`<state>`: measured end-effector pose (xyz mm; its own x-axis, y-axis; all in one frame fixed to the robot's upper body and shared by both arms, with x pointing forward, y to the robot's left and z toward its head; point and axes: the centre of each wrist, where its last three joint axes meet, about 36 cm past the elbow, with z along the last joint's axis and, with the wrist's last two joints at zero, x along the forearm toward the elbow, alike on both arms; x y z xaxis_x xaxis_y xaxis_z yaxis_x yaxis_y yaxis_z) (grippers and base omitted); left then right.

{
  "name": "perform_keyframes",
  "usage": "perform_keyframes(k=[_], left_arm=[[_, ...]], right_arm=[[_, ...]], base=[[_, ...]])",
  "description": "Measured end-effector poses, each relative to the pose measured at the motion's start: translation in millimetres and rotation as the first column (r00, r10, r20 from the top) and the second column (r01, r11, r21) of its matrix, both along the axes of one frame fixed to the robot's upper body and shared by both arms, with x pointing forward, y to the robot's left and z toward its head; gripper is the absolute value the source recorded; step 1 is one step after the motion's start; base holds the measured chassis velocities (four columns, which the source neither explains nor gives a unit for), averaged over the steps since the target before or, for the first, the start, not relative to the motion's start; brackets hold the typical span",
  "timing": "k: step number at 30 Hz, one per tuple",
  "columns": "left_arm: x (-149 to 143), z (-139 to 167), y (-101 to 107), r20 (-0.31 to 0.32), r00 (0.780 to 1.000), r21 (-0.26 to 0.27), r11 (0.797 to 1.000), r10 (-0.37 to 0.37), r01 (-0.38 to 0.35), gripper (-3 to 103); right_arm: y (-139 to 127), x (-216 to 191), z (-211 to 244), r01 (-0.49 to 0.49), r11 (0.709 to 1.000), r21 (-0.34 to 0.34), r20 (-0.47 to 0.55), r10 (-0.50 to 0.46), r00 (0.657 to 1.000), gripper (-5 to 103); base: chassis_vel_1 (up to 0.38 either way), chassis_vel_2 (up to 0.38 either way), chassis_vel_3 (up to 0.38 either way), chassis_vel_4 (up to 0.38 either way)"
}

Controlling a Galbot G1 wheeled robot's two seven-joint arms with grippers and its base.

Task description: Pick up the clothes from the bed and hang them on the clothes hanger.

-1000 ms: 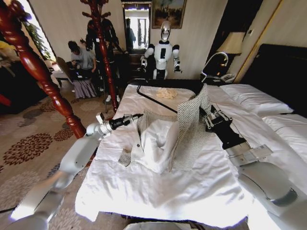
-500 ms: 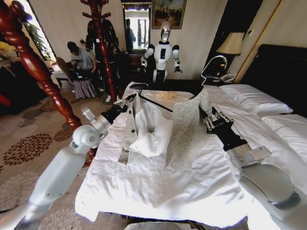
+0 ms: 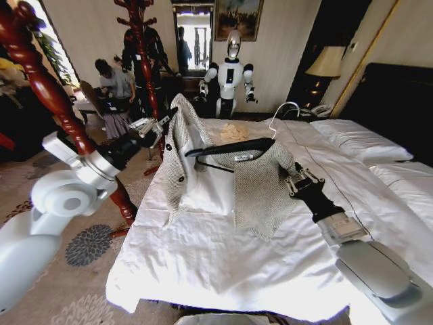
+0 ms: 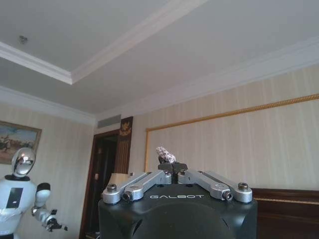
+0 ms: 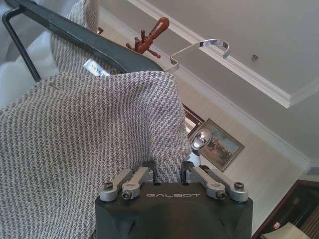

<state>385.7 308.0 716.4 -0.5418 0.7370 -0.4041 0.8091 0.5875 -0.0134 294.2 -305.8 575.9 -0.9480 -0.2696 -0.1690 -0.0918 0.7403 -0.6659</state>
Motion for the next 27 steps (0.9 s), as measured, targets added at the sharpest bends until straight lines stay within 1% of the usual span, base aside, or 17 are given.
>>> perform_keyframes(k=[3, 5, 6, 7, 9, 10, 11, 12, 13, 14, 17, 19, 20, 24, 27], left_arm=[[-15.4, 17.6, -1.0, 0.031, 0.999, 0.009, 0.999, -0.042, 0.042, 1], [-18.6, 19.7, -2.3, 0.037, 0.998, 0.014, 0.998, -0.055, 0.054, 1], [-22.4, 21.5, -4.1, 0.043, 0.997, 0.023, 0.997, -0.070, 0.069, 1], [-29.4, 21.4, -9.3, 0.050, 0.993, 0.042, 0.994, -0.106, 0.103, 1], [-35.6, 16.6, -17.3, 0.049, 0.988, 0.067, 0.987, -0.147, 0.144, 1], [-35.6, 16.6, -17.3, 0.049, 0.988, 0.067, 0.987, -0.147, 0.144, 1], [-36.8, 13.6, -20.4, 0.047, 0.986, 0.079, 0.985, -0.159, 0.155, 1], [-38.4, 4.9, -28.0, 0.039, 0.982, 0.108, 0.977, -0.187, 0.182, 1], [-39.0, -0.2, -32.0, 0.034, 0.979, 0.123, 0.973, -0.199, 0.194, 1], [-39.0, -0.2, -32.0, 0.034, 0.979, 0.123, 0.973, -0.199, 0.194, 1], [-40.3, -20.4, -42.9, 0.005, 0.972, 0.172, 0.958, -0.233, 0.229, 1], [-40.2, -23.5, -44.0, 0.000, 0.971, 0.179, 0.955, -0.239, 0.235, 1], [-39.4, -29.9, -45.8, -0.008, 0.969, 0.194, 0.951, -0.246, 0.243, 1], [-34.8, -33.6, -44.1, -0.016, 0.971, 0.195, 0.952, -0.238, 0.237, 1], [-30.5, -27.4, -40.2, -0.005, 0.974, 0.194, 0.955, -0.228, 0.225, 1]], right_arm=[[-3.4, 1.8, -8.6, 0.024, 0.998, -0.056, -0.021, -0.025, 0.999, 23], [-4.2, 2.4, -10.1, 0.030, 0.997, -0.064, -0.024, -0.032, 0.999, 23], [-5.4, 3.4, -12.5, 0.039, 0.996, -0.075, -0.030, -0.041, 0.999, 23], [-6.5, 5.1, -15.2, 0.047, 0.995, -0.083, -0.039, -0.050, 0.998, 23], [-6.3, 6.4, -15.6, 0.046, 0.995, -0.083, -0.042, -0.050, 0.998, 23], [-6.3, 6.4, -15.6, 0.046, 0.995, -0.083, -0.042, -0.050, 0.998, 23], [-6.0, 6.7, -15.4, 0.044, 0.996, -0.080, -0.043, -0.048, 0.998, 23], [-4.5, 7.0, -14.2, 0.035, 0.997, -0.067, -0.048, -0.038, 0.998, 23], [-2.6, 6.3, -12.8, 0.026, 0.998, -0.055, -0.051, -0.029, 0.998, 23], [-2.6, 6.3, -12.8, 0.026, 0.998, -0.055, -0.051, -0.029, 0.998, 23], [3.9, 2.4, -7.9, -0.015, 1.000, -0.020, -0.048, 0.014, 0.999, 23], [4.8, 1.7, -7.2, -0.022, 1.000, -0.015, -0.047, 0.022, 0.999, 23], [8.1, -0.7, -5.2, -0.047, 0.999, -0.001, -0.046, 0.047, 0.998, 23], [10.0, -2.1, -5.6, -0.078, 0.997, 0.009, -0.046, 0.079, 0.996, 23], [5.9, 1.8, -10.5, -0.085, 0.996, -0.024, -0.037, 0.084, 0.996, 23]], base=[[0.000, 0.000, 0.000, 0.000], [0.000, 0.000, 0.000, 0.000], [0.000, 0.000, 0.000, 0.000], [0.000, 0.000, 0.000, 0.000], [0.000, 0.000, 0.000, 0.000], [0.000, 0.000, 0.000, 0.000], [0.000, 0.000, 0.000, 0.000], [0.000, 0.000, 0.000, 0.000], [0.000, 0.000, 0.000, 0.000], [0.000, 0.000, 0.000, 0.000], [0.000, 0.000, 0.000, 0.000], [0.000, 0.000, 0.000, 0.000], [0.000, 0.000, 0.000, 0.000], [0.000, 0.000, 0.000, 0.000], [0.000, 0.000, 0.000, 0.000]])
